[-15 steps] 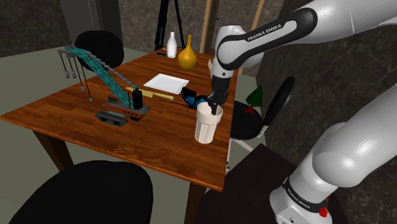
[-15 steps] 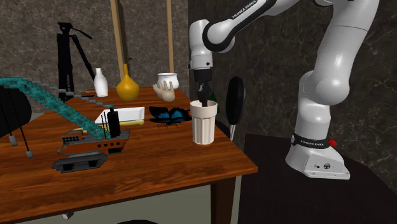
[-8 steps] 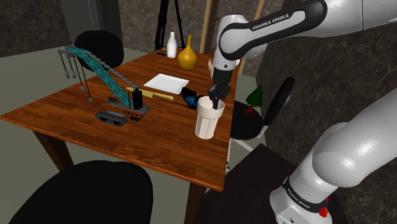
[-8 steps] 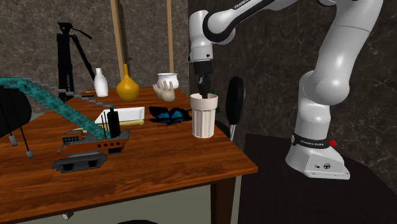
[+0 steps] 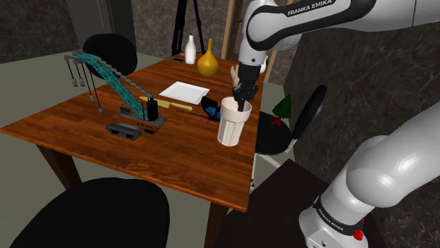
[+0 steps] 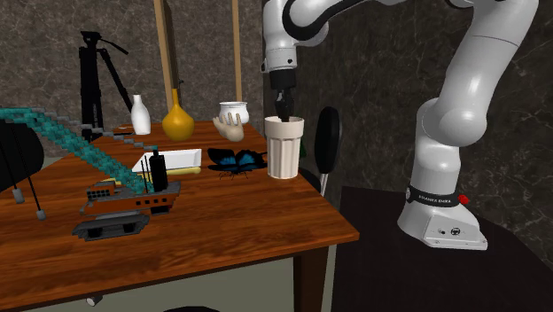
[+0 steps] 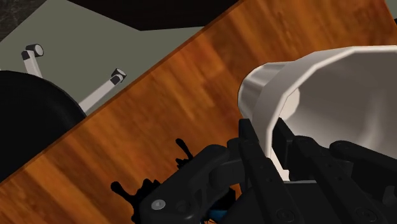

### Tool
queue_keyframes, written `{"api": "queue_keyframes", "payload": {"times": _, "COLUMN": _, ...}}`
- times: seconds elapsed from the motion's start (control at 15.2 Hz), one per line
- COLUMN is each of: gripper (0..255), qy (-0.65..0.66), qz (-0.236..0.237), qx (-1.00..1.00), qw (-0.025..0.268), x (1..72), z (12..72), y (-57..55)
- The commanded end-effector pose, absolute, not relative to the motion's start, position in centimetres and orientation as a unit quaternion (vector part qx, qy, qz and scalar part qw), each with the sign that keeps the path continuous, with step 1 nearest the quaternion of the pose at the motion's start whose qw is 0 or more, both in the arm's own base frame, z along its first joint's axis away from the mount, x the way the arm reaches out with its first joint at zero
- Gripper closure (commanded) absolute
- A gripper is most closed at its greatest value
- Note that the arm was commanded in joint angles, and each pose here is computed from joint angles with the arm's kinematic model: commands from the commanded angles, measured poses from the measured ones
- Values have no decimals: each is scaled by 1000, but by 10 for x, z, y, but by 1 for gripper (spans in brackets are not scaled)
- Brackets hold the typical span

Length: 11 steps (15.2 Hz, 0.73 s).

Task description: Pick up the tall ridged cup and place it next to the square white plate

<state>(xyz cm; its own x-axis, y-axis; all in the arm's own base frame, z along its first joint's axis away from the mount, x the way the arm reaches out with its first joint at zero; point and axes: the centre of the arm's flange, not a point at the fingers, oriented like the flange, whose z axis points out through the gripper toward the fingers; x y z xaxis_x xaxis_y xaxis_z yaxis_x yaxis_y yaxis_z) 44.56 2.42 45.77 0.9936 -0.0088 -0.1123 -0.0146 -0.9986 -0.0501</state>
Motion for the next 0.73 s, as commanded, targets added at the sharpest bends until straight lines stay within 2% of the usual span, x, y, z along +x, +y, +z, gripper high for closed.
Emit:
{"api": "queue_keyframes", "payload": {"times": 0.0, "gripper": 255, "qy": 6, "qz": 56, "qx": -998, "qw": 25, "x": 445, "z": 468, "y": 24}}
{"api": "queue_keyframes", "payload": {"times": 0.66, "gripper": 255, "qy": 6, "qz": 56, "qx": -998, "qw": 25, "x": 445, "z": 521, "y": 24}}
